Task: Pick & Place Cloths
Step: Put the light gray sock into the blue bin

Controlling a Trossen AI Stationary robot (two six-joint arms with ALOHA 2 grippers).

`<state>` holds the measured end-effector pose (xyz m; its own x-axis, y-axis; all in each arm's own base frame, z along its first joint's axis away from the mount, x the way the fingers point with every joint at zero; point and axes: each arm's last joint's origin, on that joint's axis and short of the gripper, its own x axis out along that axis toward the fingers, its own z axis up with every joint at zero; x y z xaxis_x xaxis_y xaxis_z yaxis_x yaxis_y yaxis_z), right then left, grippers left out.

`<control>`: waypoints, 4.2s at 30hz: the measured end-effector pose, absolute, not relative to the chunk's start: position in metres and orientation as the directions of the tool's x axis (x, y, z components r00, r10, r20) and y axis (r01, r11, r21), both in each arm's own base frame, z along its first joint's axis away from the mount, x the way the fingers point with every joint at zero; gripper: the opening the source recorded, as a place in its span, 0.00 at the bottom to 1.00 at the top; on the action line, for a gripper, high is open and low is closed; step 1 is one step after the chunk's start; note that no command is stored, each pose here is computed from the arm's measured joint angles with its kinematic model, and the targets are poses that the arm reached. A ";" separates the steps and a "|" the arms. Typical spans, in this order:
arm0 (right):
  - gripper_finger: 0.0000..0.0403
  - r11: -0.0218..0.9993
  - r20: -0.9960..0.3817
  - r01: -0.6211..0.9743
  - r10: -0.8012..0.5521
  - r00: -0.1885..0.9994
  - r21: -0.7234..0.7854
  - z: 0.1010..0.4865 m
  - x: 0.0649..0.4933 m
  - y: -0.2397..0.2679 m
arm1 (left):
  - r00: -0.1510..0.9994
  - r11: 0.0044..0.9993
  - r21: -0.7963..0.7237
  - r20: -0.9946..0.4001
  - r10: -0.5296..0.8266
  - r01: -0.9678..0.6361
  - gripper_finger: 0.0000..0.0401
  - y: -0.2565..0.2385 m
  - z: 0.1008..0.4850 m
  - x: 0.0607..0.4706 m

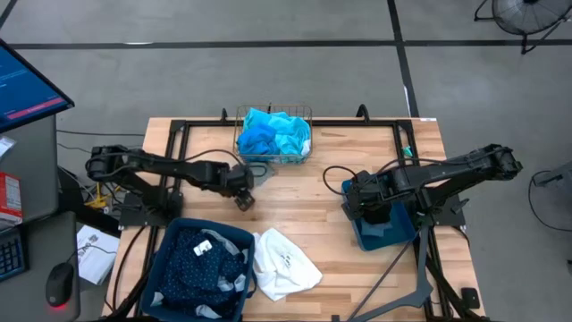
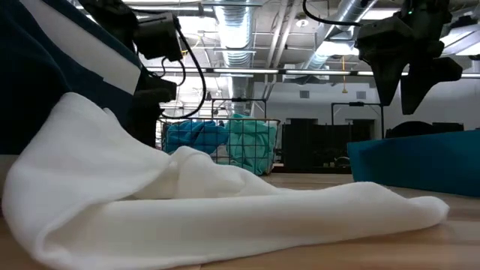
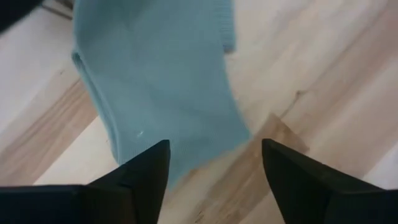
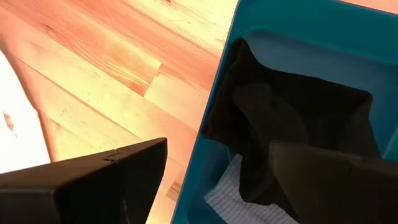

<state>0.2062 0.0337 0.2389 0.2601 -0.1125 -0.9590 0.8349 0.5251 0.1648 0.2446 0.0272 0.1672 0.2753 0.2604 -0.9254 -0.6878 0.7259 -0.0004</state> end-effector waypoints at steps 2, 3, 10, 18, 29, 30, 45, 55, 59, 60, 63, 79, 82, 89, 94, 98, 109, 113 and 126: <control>0.68 0.525 -0.959 0.835 -0.113 0.260 0.165 0.239 0.206 0.034 | 0.263 0.700 -0.011 -0.931 0.254 -0.714 0.62 0.033 0.165 0.245; 0.68 0.525 -0.959 0.835 -0.113 0.260 0.165 0.239 0.206 0.034 | 0.253 0.694 -0.007 -0.934 0.253 -0.720 0.62 0.035 0.163 0.245; 0.68 0.525 -0.959 0.835 -0.112 0.260 0.165 0.239 0.206 0.034 | 0.176 0.684 0.040 -0.954 0.244 -0.729 0.63 0.039 0.143 0.250; 0.68 0.525 -0.957 0.833 -0.111 0.269 0.174 0.239 0.207 0.034 | 0.131 0.672 0.046 -0.969 0.210 -0.739 0.45 0.039 0.128 0.254; 0.68 0.592 -0.898 0.745 -0.080 0.433 0.307 0.245 0.223 0.037 | 0.312 0.683 -0.132 -0.939 0.146 -0.718 0.01 0.034 0.169 0.244; 0.68 0.609 -0.881 0.720 -0.073 0.468 0.332 0.247 0.227 0.038 | 0.346 0.687 -0.161 -0.928 0.140 -0.708 0.01 0.033 0.176 0.242; 0.68 0.912 -0.302 0.120 0.004 0.953 0.391 0.302 0.277 0.044 | 0.788 0.705 -0.515 -0.606 0.103 -0.488 0.00 0.021 0.271 0.203; 0.68 0.978 -0.159 0.138 -0.113 0.981 0.155 0.302 0.299 0.042 | 0.881 0.700 -0.611 -0.470 0.056 -0.370 0.00 0.020 0.287 0.206; 0.68 0.981 -0.183 0.150 -0.126 0.975 0.124 0.298 0.317 0.042 | 0.889 0.694 -0.622 -0.455 0.056 -0.363 0.00 0.021 0.287 0.210; 0.68 0.983 -0.189 0.151 -0.129 0.973 0.104 0.297 0.324 0.043 | 0.888 0.688 -0.627 -0.456 0.056 -0.366 0.00 0.021 0.287 0.211; 0.68 0.985 -0.233 0.165 -0.149 0.961 0.050 0.293 0.341 0.042 | 0.896 0.686 -0.635 -0.441 0.057 -0.356 0.00 0.021 0.287 0.213; 0.68 0.966 -0.407 0.256 -0.243 0.880 -0.025 0.264 0.403 0.023 | 0.911 0.695 -0.649 -0.413 0.020 -0.310 0.00 0.012 0.290 0.215; 0.66 0.966 -0.434 0.257 -0.247 0.866 -0.036 0.259 0.408 0.023 | 0.913 0.698 -0.651 -0.408 0.013 -0.300 0.00 0.010 0.291 0.215; 0.28 0.957 -0.441 0.289 -0.250 0.862 0.022 0.258 0.411 0.022 | 0.927 0.701 -0.658 -0.375 0.012 -0.275 0.00 0.010 0.294 0.216; 0.03 0.934 -0.482 0.346 -0.263 0.836 0.092 0.267 0.400 0.015 | 0.928 0.708 -0.652 -0.372 0.012 -0.271 0.02 0.010 0.294 0.216; 0.01 0.909 -0.504 0.401 -0.295 0.812 0.114 0.292 0.377 0.012 | 0.929 0.712 -0.649 -0.370 0.012 -0.268 0.07 0.010 0.294 0.217; 0.00 0.719 -0.706 0.691 -0.449 0.547 0.078 0.344 0.255 0.021 | 0.928 0.753 -0.616 -0.373 -0.019 -0.232 0.30 0.003 0.294 0.217; 0.00 0.619 -0.752 0.784 -0.495 0.436 0.047 0.350 0.208 0.036 | 0.928 0.752 -0.617 -0.373 -0.019 -0.233 0.33 0.003 0.294 0.217; 0.00 0.385 -0.845 0.923 -0.494 0.206 -0.001 0.295 0.159 0.080 | 0.929 0.751 -0.618 -0.370 -0.015 -0.234 0.31 0.003 0.294 0.217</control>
